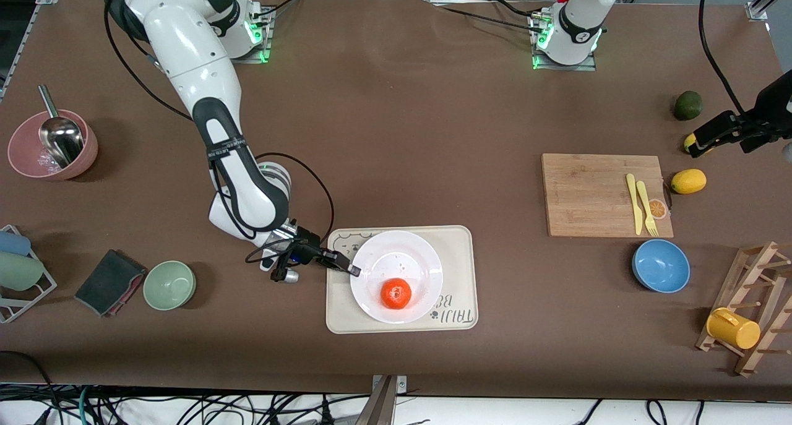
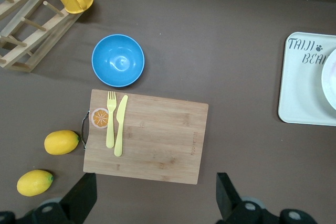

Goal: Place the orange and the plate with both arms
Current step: 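Lower the plate onto the bear tray with the right gripper, then release the plate and pull the right gripper back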

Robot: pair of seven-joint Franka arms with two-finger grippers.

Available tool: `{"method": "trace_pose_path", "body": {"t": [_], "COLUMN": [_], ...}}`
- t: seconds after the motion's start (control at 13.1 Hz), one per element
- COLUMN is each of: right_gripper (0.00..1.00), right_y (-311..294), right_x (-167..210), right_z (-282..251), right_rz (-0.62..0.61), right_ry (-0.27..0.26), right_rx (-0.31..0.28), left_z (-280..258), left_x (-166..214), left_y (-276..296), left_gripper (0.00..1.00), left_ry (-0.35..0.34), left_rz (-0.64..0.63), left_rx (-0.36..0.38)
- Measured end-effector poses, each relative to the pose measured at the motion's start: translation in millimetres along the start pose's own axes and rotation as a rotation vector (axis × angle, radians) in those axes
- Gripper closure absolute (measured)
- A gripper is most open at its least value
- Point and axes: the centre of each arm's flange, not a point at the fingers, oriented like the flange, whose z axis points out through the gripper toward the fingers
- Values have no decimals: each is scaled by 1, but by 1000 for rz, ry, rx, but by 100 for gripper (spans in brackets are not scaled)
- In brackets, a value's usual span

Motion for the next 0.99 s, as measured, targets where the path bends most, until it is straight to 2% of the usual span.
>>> {"method": "trace_pose_path", "body": {"t": [0.31, 0.53, 0.61, 0.99], "right_gripper": [95, 67, 54, 0], "right_y": [5, 3, 2, -9], "right_x": [0, 1, 2, 10], "right_z": [5, 5, 5, 2], "right_rz": [1, -8, -12, -133], "right_ry": [0, 2, 3, -27], "right_rx": [-1, 2, 3, -43], "left_z": [0, 0, 0, 0], "left_x": [0, 0, 0, 0], "left_y": [0, 0, 0, 0], "left_gripper": [0, 0, 0, 0], "left_ry": [0, 0, 0, 0], "left_rz": [0, 0, 0, 0], "left_rx": [0, 0, 0, 0]}}
